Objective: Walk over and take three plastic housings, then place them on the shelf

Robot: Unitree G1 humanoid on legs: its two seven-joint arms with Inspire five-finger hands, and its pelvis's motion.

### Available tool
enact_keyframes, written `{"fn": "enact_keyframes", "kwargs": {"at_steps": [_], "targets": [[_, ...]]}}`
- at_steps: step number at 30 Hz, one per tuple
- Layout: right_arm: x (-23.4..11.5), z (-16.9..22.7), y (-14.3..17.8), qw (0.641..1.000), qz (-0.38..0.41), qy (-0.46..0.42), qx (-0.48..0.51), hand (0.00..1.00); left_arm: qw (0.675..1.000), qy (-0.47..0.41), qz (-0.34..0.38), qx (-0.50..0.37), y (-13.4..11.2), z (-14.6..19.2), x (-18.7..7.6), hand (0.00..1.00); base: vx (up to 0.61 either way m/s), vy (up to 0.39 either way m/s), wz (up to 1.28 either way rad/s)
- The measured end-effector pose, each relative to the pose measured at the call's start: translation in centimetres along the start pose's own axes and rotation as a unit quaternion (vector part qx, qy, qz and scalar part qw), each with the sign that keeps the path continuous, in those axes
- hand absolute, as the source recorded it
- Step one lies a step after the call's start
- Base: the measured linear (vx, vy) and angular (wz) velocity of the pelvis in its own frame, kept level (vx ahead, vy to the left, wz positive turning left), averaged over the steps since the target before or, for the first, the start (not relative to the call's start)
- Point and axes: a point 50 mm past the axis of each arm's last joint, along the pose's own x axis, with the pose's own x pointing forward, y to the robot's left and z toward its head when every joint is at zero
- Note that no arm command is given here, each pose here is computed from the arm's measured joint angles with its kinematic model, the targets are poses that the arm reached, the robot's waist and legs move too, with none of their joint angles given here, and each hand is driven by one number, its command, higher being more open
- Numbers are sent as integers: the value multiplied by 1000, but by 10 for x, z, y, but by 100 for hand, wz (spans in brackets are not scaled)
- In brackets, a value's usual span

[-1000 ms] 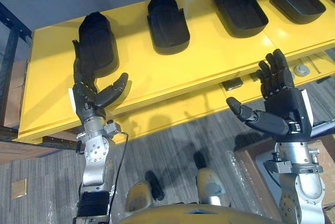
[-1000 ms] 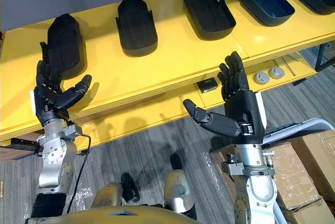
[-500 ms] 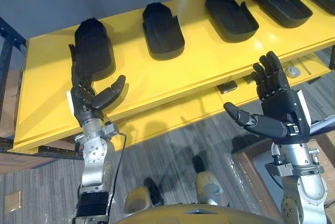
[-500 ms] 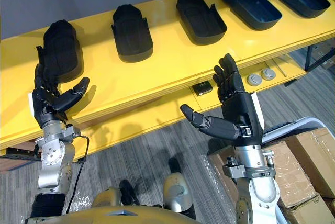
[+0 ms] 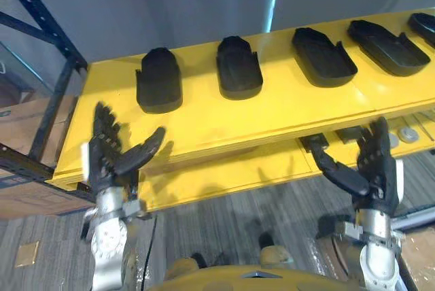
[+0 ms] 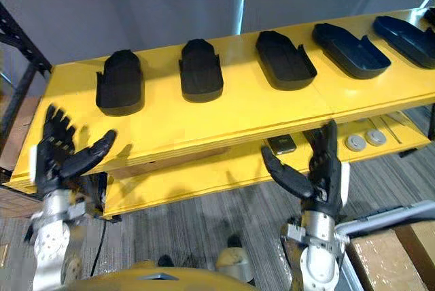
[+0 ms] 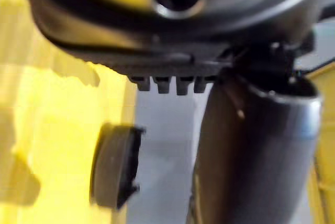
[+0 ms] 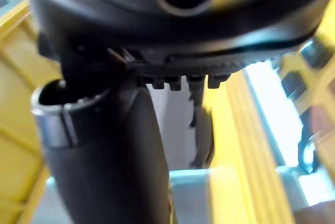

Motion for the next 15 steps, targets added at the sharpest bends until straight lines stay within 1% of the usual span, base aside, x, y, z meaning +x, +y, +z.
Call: {"fn": "enact_keyframes", "kwargs": {"at_steps": [1, 3, 5, 6, 7, 10, 11, 12, 14, 15], "targets": [[-3, -6, -6, 1000, -26, 14, -3, 100, 999, 1, 31, 22, 7, -1, -4, 100, 33, -37, 17], [-20, -28, -29, 991, -111, 71, -21, 100, 988, -9, 126, 92, 27, -1, -19, 100, 57, -13, 10], [-35, -43, -40, 982, -146, 114, -37, 100, 980, -18, 169, 105, 36, 0, -28, 100, 61, -14, 13], [-42, -52, -44, 977, -156, 139, -45, 100, 976, -12, 184, 112, 41, -6, -32, 100, 38, -25, 19], [-45, -57, -45, 975, -159, 150, -48, 100, 975, -4, 189, 116, 43, -10, -34, 100, 12, -20, 20], [-58, -79, -48, 962, -165, 211, -55, 100, 969, 75, 190, 142, 52, -42, -48, 100, 1, -9, 12], [-66, -90, -50, 954, -164, 245, -57, 100, 963, 117, 186, 157, 57, -57, -57, 100, -24, -17, 17], [-71, -96, -51, 949, -164, 264, -54, 100, 959, 137, 187, 164, 59, -64, -62, 100, -14, -40, 34], [-89, -122, -51, 923, -170, 344, -34, 100, 942, 208, 199, 174, 67, -87, -83, 100, 38, -60, 39], [-93, -127, -51, 916, -173, 362, -24, 100, 937, 230, 200, 173, 69, -93, -89, 100, 39, -46, 22]]}}
